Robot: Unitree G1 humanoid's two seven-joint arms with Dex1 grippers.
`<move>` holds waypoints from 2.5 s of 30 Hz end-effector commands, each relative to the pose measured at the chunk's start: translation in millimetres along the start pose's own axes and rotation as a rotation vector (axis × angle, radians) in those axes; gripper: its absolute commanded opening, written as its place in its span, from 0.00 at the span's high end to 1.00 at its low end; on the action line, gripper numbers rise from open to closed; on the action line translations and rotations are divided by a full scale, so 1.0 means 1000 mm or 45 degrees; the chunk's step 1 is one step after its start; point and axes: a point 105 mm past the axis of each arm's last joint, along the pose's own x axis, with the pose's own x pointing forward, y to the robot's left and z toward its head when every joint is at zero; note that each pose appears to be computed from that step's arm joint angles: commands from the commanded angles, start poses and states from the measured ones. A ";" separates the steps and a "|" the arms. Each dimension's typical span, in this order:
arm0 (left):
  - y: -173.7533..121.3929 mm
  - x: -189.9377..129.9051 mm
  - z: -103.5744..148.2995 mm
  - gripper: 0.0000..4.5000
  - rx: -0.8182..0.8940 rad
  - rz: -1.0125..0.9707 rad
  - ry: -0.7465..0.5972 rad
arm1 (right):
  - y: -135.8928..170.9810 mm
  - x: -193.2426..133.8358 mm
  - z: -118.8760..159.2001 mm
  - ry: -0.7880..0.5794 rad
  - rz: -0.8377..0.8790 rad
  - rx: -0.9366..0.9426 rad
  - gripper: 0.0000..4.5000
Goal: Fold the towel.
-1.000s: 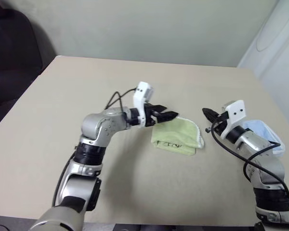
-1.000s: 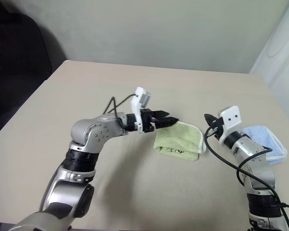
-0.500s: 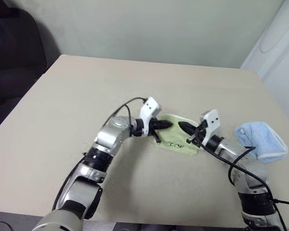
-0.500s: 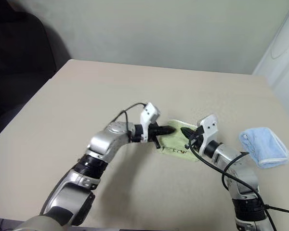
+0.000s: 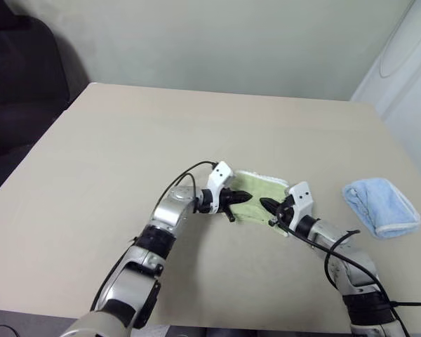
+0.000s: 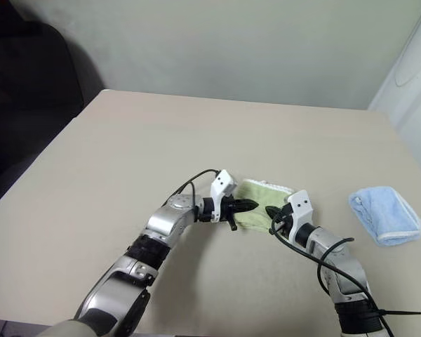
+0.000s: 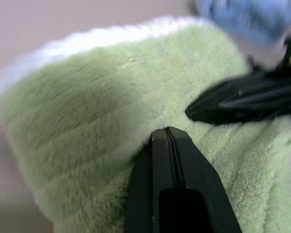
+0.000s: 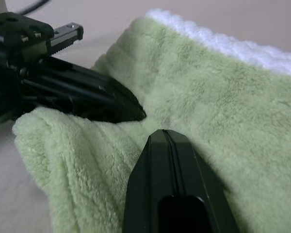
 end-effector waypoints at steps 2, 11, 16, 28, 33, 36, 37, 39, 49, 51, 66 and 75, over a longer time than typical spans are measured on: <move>-0.014 -0.035 0.078 0.99 -0.048 -0.046 -0.399 | -0.003 -0.020 0.046 -0.155 -0.026 -0.072 1.00; 0.024 -0.092 0.060 1.00 -0.090 0.312 -0.318 | -0.020 -0.047 0.057 -0.094 -0.056 -0.086 0.66; 0.029 -0.086 0.037 1.00 -0.366 0.337 -0.266 | -0.029 -0.051 0.061 -0.099 -0.080 -0.084 0.28; 0.023 -0.029 0.012 0.55 -0.850 0.116 -0.086 | -0.042 -0.050 0.065 -0.135 -0.220 -0.135 0.04; 0.024 -0.027 0.010 0.16 -0.855 0.095 -0.070 | -0.042 -0.053 0.060 -0.133 -0.252 -0.136 0.04; 0.015 -0.022 0.010 0.05 -0.848 0.025 -0.065 | -0.040 -0.050 0.059 -0.140 -0.259 -0.125 0.04; 0.012 -0.019 0.009 0.01 -0.846 0.009 -0.055 | -0.039 -0.049 0.059 -0.143 -0.256 -0.123 0.04; 0.009 -0.013 0.006 0.01 -0.838 -0.009 -0.029 | -0.038 -0.046 0.060 -0.150 -0.248 -0.122 0.04; -0.008 0.017 -0.002 0.01 -0.765 -0.085 0.097 | -0.036 -0.040 0.061 -0.161 -0.244 -0.130 0.04; -0.011 0.021 -0.004 0.01 -0.749 -0.094 0.119 | -0.034 -0.040 0.060 -0.162 -0.244 -0.129 0.04; -0.012 0.023 -0.010 0.87 -0.664 -0.081 0.162 | -0.040 -0.041 0.064 -0.193 -0.289 -0.124 0.04; -0.004 0.016 -0.008 0.99 -0.674 -0.025 0.115 | -0.044 -0.041 0.067 -0.217 -0.316 -0.122 0.04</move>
